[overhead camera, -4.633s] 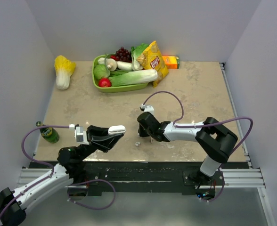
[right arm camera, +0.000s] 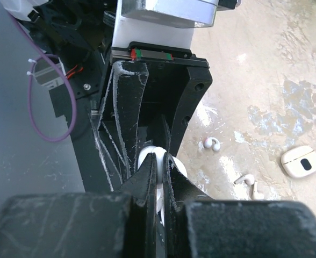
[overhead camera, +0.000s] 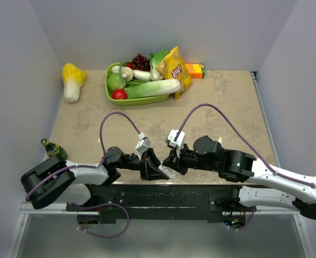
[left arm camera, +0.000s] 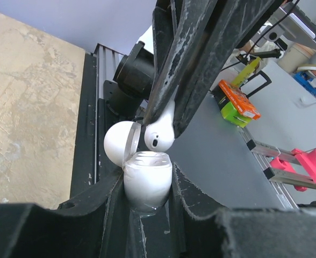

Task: Insert the wireless bluetooth earbuds into the charging case
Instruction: Place the earbud in the charging case.

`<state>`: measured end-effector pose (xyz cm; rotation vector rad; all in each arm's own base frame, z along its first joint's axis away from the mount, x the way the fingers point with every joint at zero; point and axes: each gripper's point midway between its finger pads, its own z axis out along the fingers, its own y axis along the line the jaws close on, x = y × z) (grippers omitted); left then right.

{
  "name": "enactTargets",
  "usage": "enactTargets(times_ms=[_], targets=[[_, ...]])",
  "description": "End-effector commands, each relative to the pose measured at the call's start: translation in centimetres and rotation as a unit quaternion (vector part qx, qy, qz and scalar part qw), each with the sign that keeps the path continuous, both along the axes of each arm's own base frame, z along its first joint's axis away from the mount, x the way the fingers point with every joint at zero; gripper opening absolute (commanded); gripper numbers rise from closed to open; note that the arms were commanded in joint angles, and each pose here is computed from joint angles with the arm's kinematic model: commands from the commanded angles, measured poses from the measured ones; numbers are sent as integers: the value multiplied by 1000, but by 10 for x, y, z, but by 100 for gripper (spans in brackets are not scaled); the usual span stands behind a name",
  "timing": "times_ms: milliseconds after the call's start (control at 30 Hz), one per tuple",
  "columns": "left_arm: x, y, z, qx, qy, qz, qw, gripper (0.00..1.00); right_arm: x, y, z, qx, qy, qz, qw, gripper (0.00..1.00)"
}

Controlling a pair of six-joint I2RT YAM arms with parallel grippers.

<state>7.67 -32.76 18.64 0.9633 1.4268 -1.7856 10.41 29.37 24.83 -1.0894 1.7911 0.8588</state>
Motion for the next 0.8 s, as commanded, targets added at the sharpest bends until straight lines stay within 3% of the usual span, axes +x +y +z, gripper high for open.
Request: enactTargets(times_ms=[0, 767], targets=[[-18, 22, 105, -223, -180, -6, 958, 0, 3, 1, -2, -7, -7, -10, 1000, 0], [-13, 23, 115, -224, -200, 6, 954, 0, -1, 1, -10, -19, -8, -17, 1000, 0]])
